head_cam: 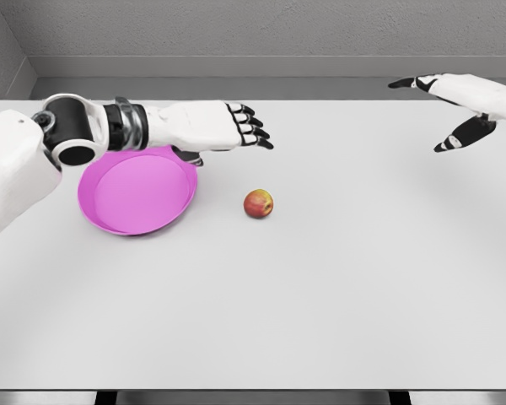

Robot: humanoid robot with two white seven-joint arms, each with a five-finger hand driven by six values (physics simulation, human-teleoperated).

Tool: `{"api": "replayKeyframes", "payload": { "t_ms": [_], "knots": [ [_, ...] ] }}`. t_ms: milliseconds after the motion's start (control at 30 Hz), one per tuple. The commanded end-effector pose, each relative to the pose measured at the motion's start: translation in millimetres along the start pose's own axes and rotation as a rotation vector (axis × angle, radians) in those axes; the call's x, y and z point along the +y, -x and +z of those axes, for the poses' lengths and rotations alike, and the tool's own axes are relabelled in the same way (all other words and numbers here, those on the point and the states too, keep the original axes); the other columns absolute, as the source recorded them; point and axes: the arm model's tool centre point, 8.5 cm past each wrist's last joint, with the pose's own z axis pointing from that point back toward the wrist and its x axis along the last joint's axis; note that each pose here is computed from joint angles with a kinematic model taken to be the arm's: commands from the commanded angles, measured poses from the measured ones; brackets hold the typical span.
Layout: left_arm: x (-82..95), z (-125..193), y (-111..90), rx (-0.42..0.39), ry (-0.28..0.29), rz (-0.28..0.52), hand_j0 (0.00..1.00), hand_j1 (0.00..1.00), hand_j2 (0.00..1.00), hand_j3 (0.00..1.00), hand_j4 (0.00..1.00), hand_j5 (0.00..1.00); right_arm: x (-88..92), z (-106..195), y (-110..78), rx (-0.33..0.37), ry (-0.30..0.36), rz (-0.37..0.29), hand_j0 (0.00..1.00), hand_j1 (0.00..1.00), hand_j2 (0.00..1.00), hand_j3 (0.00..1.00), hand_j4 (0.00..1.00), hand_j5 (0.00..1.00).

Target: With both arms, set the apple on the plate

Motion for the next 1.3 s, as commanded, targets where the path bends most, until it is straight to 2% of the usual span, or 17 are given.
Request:
{"api": "replayKeyframes", "payload": {
  "t_ms": [0, 100, 133, 200, 233, 267, 333, 600, 900, 1000, 1100, 1167, 1267],
  "knots": [
    [-2.1, -29.8, -8.2, -0.032, 0.018, 0.037, 1.0, 1.0, 1.0, 1.0, 1.0, 1.0, 2.4, -5.2, -5.4, -0.024, 0.001, -0.002, 1.0, 1.0, 1.0, 1.0, 1.0, 1.0],
    [1.7, -47.5, -19.9, -0.067, 0.012, 0.037, 1.0, 1.0, 1.0, 1.0, 1.0, 1.0, 4.6, -9.0, -8.2, -0.035, 0.0, -0.006, 1.0, 1.0, 1.0, 1.0, 1.0, 1.0],
    [-2.4, -56.7, -27.9, -0.086, 0.047, 0.019, 1.0, 1.0, 1.0, 1.0, 1.0, 1.0, 3.4, -9.1, -9.8, -0.039, 0.002, -0.002, 1.0, 1.0, 1.0, 1.0, 1.0, 1.0],
    [-5.5, -61.6, -30.1, -0.084, 0.072, 0.001, 1.0, 1.0, 1.0, 1.0, 1.0, 1.0, 0.4, -7.9, -9.5, -0.044, 0.012, -0.001, 1.0, 1.0, 1.0, 1.0, 1.0, 1.0],
    [-13.7, -67.5, -35.4, -0.096, 0.138, -0.012, 1.0, 1.0, 1.0, 1.0, 1.0, 1.0, 0.8, -8.0, -9.4, -0.042, 0.012, -0.008, 1.0, 1.0, 1.0, 1.0, 1.0, 1.0],
    [-18.4, -67.8, -36.6, -0.098, 0.178, -0.015, 1.0, 1.0, 1.0, 1.0, 1.0, 1.0, 1.4, -8.3, -7.7, -0.034, 0.012, -0.016, 1.0, 1.0, 1.0, 1.0, 1.0, 1.0],
    [-22.8, -65.6, -34.9, -0.091, 0.218, -0.023, 1.0, 1.0, 1.0, 1.0, 1.0, 1.0, 2.5, -9.7, -9.8, -0.04, 0.01, -0.016, 1.0, 1.0, 1.0, 1.0, 1.0, 1.0],
    [-30.4, -69.4, -39.5, -0.092, 0.247, -0.044, 1.0, 1.0, 1.0, 1.0, 1.0, 1.0, 8.6, -12.0, -10.7, -0.044, 0.0, -0.022, 1.0, 1.0, 1.0, 1.0, 1.0, 1.0],
    [-33.5, -71.9, -44.9, -0.109, 0.255, -0.045, 1.0, 1.0, 1.0, 1.0, 1.0, 1.0, 27.8, -18.4, -16.4, -0.065, -0.036, -0.037, 1.0, 1.0, 1.0, 1.0, 1.0, 1.0],
    [-34.7, -72.7, -46.4, -0.113, 0.258, -0.047, 0.92, 0.92, 0.92, 0.92, 0.92, 0.92, 27.6, -18.0, -16.0, -0.063, -0.036, -0.036, 1.0, 1.0, 1.0, 1.0, 1.0, 1.0],
    [-34.3, -73.0, -47.3, -0.115, 0.257, -0.049, 0.76, 0.76, 0.76, 0.76, 0.76, 0.76, 26.4, -17.0, -19.1, -0.07, -0.036, -0.027, 1.0, 1.0, 1.0, 1.0, 1.0, 1.0],
    [-34.1, -72.8, -47.0, -0.114, 0.257, -0.05, 0.75, 0.75, 0.75, 0.75, 0.75, 0.75, 27.1, -16.2, -27.5, -0.091, -0.037, -0.012, 1.0, 1.0, 1.0, 1.0, 1.0, 1.0],
    [-34.1, -72.8, -46.9, -0.113, 0.257, -0.051, 0.73, 0.73, 0.73, 0.73, 0.73, 0.73, 26.0, -15.3, -26.9, -0.089, -0.035, -0.011, 1.0, 1.0, 1.0, 1.0, 1.0, 1.0]
  ]
}}
